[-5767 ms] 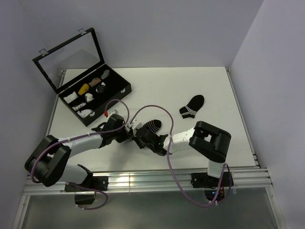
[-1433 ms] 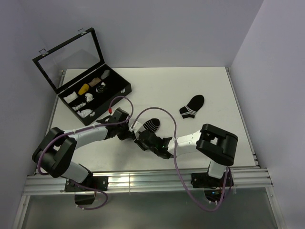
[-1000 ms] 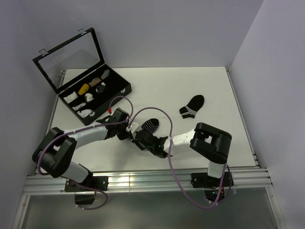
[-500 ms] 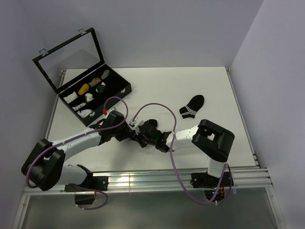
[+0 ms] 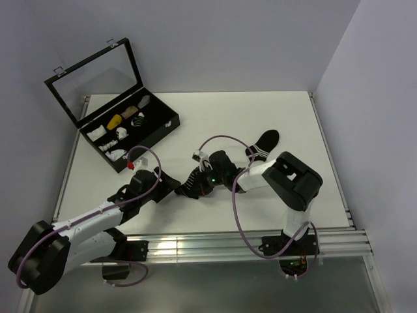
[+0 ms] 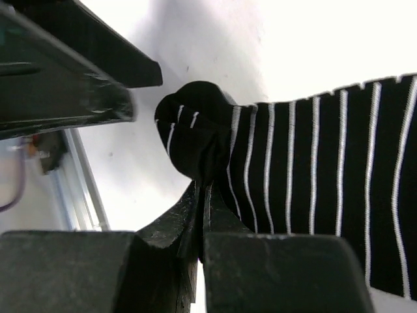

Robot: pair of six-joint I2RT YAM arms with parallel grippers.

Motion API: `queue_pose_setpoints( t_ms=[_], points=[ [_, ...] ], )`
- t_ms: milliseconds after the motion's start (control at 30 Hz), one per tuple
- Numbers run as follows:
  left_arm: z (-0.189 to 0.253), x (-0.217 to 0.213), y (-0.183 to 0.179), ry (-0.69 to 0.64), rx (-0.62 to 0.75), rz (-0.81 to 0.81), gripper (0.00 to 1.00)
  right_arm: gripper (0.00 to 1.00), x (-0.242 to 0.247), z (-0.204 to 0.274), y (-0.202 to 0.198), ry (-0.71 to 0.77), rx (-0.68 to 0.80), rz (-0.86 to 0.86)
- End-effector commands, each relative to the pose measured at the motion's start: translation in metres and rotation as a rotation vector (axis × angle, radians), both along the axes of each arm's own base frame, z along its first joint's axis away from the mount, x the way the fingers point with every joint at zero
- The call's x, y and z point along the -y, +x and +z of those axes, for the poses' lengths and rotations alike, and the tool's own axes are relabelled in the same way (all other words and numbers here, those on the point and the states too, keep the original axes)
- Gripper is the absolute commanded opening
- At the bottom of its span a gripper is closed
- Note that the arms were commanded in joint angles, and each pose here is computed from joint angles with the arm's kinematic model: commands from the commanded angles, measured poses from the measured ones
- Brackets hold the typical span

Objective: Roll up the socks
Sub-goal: Roll the sock at the center of the board.

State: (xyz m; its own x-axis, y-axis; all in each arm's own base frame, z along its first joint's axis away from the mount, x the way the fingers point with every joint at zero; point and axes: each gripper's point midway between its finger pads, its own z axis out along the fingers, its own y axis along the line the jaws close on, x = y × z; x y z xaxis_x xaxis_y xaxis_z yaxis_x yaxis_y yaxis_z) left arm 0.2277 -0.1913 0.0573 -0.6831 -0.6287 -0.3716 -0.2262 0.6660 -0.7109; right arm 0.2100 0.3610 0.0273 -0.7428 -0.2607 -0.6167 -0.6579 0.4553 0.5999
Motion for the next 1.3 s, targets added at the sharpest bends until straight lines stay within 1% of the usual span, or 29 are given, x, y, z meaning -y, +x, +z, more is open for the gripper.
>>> queue_pose_setpoints(
  t_ms=[0, 200, 467, 833, 967, 1100, 1133, 1200, 1233, 1267],
  points=[
    [0.025, 0.013, 0.012, -0.085, 0.118, -0.024, 0.67, 0.0, -0.007, 0.013, -0.01, 0.107, -0.124, 0.059],
    [0.01, 0.018, 0.005, -0.109, 0.078, -0.047, 0.67, 0.0, -0.001, 0.001, -0.008, 0.093, -0.216, 0.027],
    [-0.005, 0.024, -0.001, -0.081, 0.004, -0.073, 0.66, 0.0, 0.009, -0.015, -0.006, 0.062, -0.296, -0.055],
    [-0.026, 0.03, -0.011, -0.041, -0.091, -0.1, 0.67, 0.0, 0.016, -0.02, 0.007, 0.061, -0.301, -0.123],
    [-0.031, 0.034, -0.012, -0.024, -0.106, -0.106, 0.67, 0.0, 0.018, -0.022, 0.009, 0.061, -0.3, -0.134],
    [-0.038, 0.036, -0.008, 0.003, -0.121, -0.106, 0.6, 0.0, 0.018, -0.02, 0.01, 0.064, -0.285, -0.135],
    [-0.039, 0.038, -0.007, 0.008, -0.121, -0.111, 0.55, 0.0, 0.019, -0.021, 0.011, 0.06, -0.279, -0.135],
    [-0.041, 0.041, -0.004, 0.017, -0.128, -0.113, 0.49, 0.0, 0.019, -0.021, 0.012, 0.056, -0.273, -0.134],
    [-0.042, 0.042, -0.002, 0.024, -0.128, -0.118, 0.43, 0.0, 0.018, -0.019, 0.014, 0.055, -0.264, -0.131],
    [-0.047, 0.038, 0.003, 0.053, -0.127, -0.096, 0.39, 0.0, 0.019, -0.02, 0.015, 0.048, -0.263, -0.134]
  ],
)
